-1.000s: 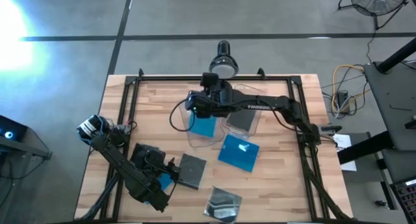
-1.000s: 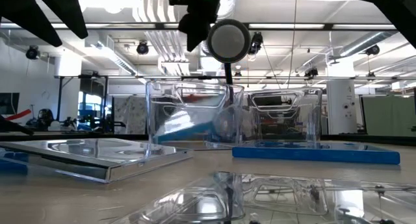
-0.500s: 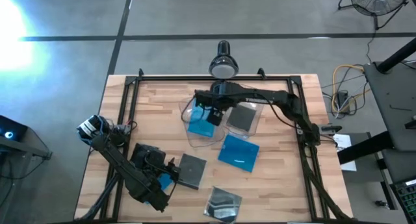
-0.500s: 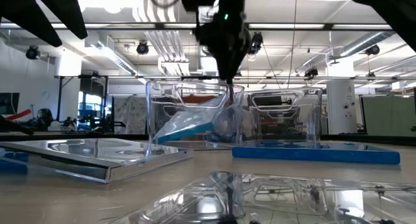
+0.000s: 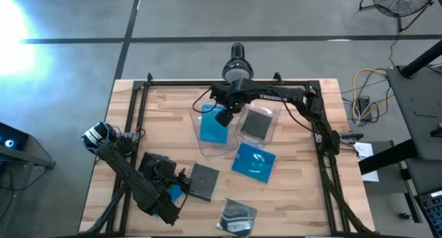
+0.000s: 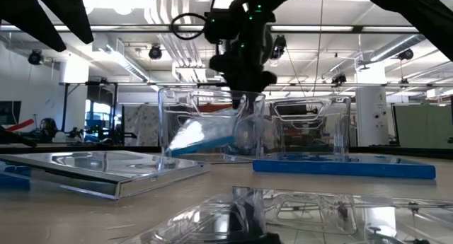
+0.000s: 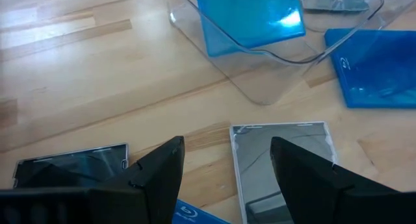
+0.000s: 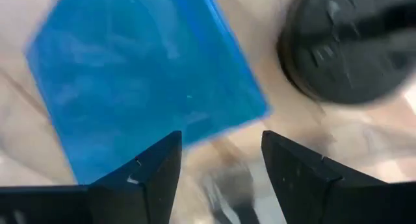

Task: Pick & place jewel cases by type
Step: Put the blue CD case into the left transparent bin

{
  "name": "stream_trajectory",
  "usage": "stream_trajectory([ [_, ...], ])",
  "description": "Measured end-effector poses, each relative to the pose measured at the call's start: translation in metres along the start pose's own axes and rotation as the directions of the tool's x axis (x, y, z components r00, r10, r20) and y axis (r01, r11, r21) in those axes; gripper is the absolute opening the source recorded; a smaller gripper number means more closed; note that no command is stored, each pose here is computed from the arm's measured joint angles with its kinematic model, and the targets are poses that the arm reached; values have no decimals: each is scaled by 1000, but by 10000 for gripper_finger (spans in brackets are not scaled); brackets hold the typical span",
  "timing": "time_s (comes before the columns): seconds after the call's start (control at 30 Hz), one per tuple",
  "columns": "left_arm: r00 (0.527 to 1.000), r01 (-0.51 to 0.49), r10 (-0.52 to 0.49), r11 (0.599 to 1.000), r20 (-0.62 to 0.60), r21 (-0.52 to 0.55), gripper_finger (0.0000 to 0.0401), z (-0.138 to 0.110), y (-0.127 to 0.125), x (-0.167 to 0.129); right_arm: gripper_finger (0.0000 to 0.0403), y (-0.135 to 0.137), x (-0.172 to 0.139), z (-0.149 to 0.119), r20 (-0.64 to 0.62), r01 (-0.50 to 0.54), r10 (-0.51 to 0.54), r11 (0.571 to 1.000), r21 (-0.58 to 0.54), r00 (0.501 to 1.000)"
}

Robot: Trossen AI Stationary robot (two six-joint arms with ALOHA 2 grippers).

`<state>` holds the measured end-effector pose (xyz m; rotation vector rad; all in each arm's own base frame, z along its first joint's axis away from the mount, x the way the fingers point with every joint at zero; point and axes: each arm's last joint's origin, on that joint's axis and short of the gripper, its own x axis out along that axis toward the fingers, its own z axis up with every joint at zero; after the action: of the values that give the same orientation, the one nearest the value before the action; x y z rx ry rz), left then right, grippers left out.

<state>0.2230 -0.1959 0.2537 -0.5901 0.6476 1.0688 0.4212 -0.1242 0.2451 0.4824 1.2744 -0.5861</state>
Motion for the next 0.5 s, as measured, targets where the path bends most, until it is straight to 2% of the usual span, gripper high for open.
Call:
stream_trajectory([
  [0.17,1000,-7,7,1000,-12,-1,213,0,0,0,207,7,10,6,123,2,-2,1000,-3,992],
  [0.23,1000,-10,10,1000,-16,-1,213,0,0,0,207,13,5,8,190,-29,33,999,-23,981],
  [0.3,1000,-11,11,1000,-19,-2,213,-1,0,0,207,18,-6,12,253,-129,139,990,-54,958],
  [0.37,1000,-12,12,1000,-19,-2,213,-1,0,0,207,21,-13,16,231,-305,321,947,-100,918],
  [0.4,1000,-12,12,1000,-19,-2,213,-1,0,0,207,21,-15,16,207,-363,379,925,-112,902],
  [0.43,1000,-12,12,1000,-19,-3,213,-1,0,0,207,22,-14,17,197,-377,395,918,-122,898],
  [0.5,1000,-12,11,1000,-19,-3,213,-1,0,0,207,23,-11,15,192,-340,371,924,-176,909],
])
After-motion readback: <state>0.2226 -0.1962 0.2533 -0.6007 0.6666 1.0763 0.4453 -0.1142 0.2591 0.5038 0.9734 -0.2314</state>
